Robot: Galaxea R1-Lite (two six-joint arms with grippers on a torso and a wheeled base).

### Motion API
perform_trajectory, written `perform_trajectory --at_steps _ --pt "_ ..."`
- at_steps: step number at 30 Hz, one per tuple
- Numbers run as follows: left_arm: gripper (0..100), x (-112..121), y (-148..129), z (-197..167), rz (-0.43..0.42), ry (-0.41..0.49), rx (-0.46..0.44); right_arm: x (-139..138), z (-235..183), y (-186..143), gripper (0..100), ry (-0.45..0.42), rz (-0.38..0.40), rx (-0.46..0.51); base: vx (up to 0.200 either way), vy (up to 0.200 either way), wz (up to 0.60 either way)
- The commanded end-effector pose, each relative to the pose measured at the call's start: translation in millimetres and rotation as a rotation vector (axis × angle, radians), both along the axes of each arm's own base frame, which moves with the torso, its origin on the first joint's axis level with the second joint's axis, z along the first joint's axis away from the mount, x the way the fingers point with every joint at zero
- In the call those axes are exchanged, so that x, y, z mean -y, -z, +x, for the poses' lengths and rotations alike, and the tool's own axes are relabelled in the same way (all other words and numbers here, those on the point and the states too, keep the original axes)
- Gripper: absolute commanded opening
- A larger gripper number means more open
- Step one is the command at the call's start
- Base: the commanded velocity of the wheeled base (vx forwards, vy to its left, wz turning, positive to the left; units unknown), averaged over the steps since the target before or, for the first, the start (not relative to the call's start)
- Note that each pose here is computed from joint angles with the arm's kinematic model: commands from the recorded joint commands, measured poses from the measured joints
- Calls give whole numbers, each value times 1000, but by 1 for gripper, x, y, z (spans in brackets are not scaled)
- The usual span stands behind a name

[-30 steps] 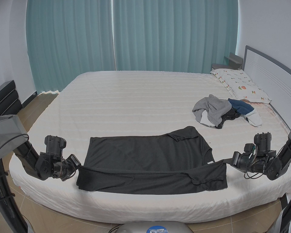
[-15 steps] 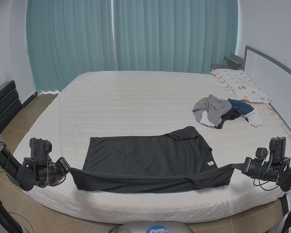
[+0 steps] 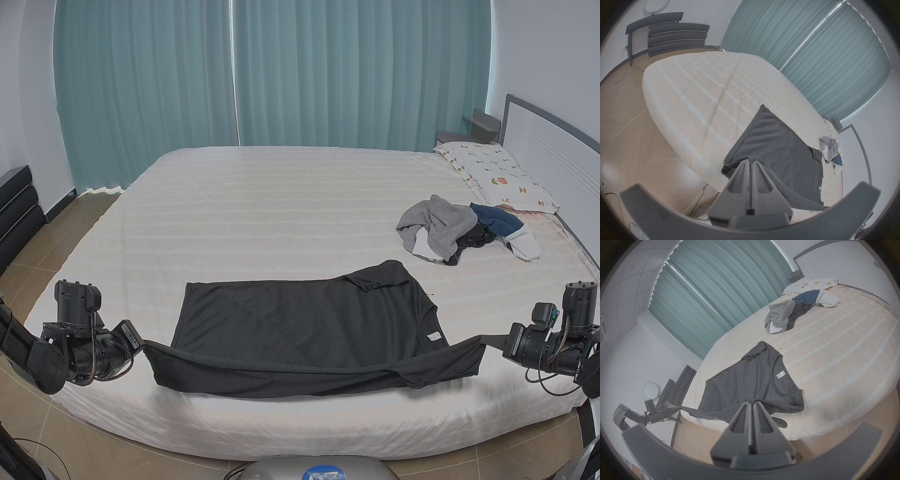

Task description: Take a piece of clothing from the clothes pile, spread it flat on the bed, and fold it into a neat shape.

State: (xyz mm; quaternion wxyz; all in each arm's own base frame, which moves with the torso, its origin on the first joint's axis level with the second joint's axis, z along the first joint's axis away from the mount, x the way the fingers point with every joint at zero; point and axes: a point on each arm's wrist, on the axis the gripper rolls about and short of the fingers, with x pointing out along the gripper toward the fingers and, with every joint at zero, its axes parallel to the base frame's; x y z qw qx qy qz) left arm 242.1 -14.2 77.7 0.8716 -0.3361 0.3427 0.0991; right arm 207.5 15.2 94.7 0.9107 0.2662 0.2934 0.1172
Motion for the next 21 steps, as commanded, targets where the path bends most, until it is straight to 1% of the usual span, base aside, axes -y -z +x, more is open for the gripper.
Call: perform_trajectory --at_steps 1,5,6,8,9,10,14,21 --pt "0 2 11 26 -7 0 -24 -1 25 12 0 -2 -2 -43 0 0 0" --pt "0 3 26 43 -8 -2 -57 -2 46 24 0 0 -4 -75 0 0 0" --pt "0 3 26 43 -8 -2 -57 -2 46 24 0 0 -4 -75 0 0 0" --pt "0 3 37 58 -8 -1 -74 -2 61 33 0 2 -6 -96 0 0 0" --pt "0 3 37 58 -8 -1 -74 -2 61 33 0 2 -6 -96 0 0 0" --pt "0 4 42 66 -7 -1 -80 -3 68 38 0 4 -7 -106 0 0 0" --pt "0 6 53 86 -8 1 -80 -3 88 48 0 8 -2 -116 0 0 0" --pt "0 7 65 105 -24 -16 -84 -4 106 68 0 8 -3 -150 0 0 0"
